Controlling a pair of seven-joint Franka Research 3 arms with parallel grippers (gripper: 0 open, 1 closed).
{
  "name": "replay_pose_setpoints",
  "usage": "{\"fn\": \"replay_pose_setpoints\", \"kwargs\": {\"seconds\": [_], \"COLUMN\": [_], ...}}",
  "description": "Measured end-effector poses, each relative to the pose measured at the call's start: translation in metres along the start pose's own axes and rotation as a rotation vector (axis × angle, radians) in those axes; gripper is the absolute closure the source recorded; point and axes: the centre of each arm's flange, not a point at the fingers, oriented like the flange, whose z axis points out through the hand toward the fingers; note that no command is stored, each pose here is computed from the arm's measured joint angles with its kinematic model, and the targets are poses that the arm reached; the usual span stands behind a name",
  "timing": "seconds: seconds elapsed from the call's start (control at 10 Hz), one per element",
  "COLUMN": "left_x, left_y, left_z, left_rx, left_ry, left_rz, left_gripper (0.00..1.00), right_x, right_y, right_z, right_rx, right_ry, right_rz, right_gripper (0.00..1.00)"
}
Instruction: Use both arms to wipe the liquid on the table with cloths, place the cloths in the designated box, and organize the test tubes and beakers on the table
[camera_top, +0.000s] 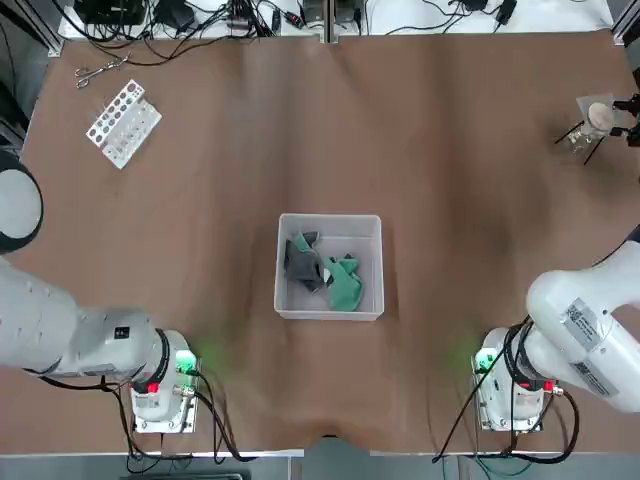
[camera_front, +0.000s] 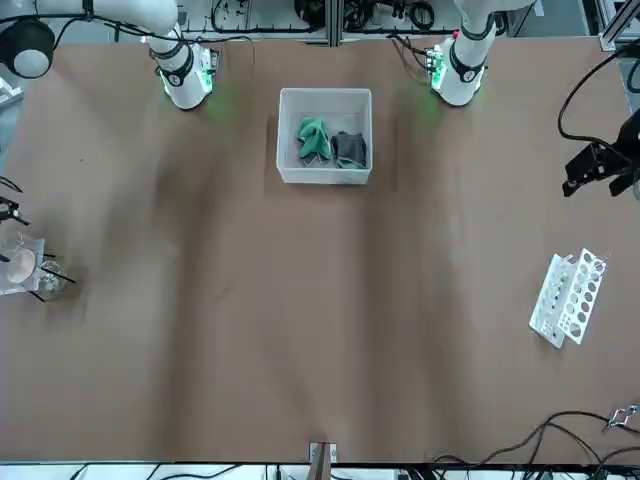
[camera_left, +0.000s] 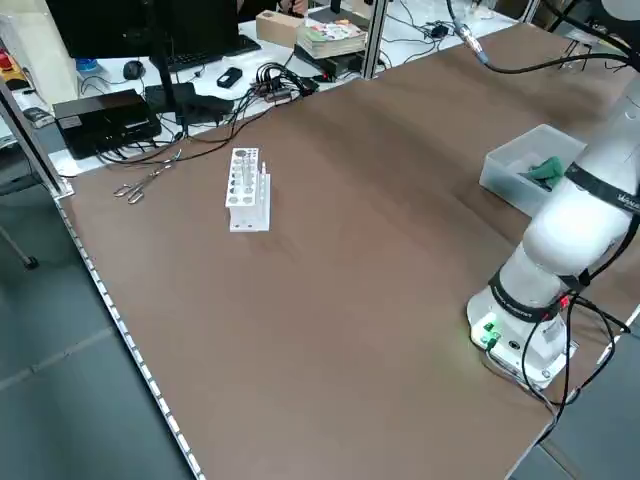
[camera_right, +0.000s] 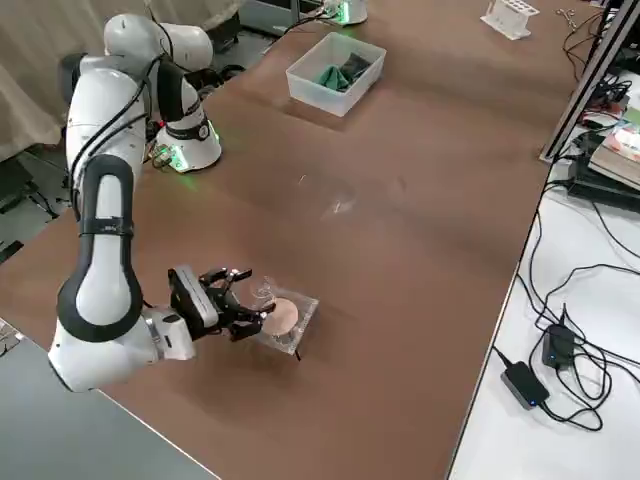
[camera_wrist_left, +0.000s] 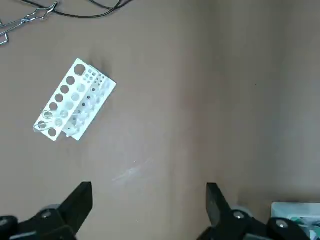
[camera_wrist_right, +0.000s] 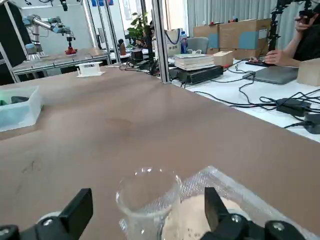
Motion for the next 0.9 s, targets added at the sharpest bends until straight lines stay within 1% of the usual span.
{"fn": "replay_pose_setpoints", "kwargs": {"seconds": [0.2, 0.3, 0.4, 0.5, 0.6, 0.8, 0.9], "left_x": [0.0, 0.0, 0.0, 0.0, 0.0, 0.0, 0.0], "left_y": [0.0, 0.0, 0.0, 0.0, 0.0, 0.0, 0.0], "left_z": [0.0, 0.0, 0.0, 0.0, 0.0, 0.0, 0.0], "left_rx": [0.0, 0.0, 0.0, 0.0, 0.0, 0.0, 0.0], "left_ry": [0.0, -0.001, 0.0, 0.0, 0.0, 0.0, 0.0], "left_rz": [0.0, 0.0, 0.0, 0.0, 0.0, 0.001, 0.001], "left_gripper": [0.0, 0.0, 0.0, 0.0, 0.0, 0.0, 0.0], "right_x": [0.011, 0.022, 0.042, 0.075, 0.116, 0.21, 0.251], "right_y": [-0.019, -0.034, -0.044, -0.045, -0.039, -0.027, -0.022], "right_z": [-0.057, -0.087, -0.105, -0.11, -0.103, -0.066, -0.036], "right_rx": [-0.029, -0.029, -0.021, -0.003, 0.023, 0.082, 0.113], "right_ry": [-0.041, -0.061, -0.079, -0.11, -0.164, -0.286, -0.328], "right_rz": [-0.023, -0.032, -0.051, -0.074, -0.073, -0.042, -0.026], "right_gripper": [0.01, 0.01, 0.01, 0.01, 0.01, 0.01, 0.01]}}
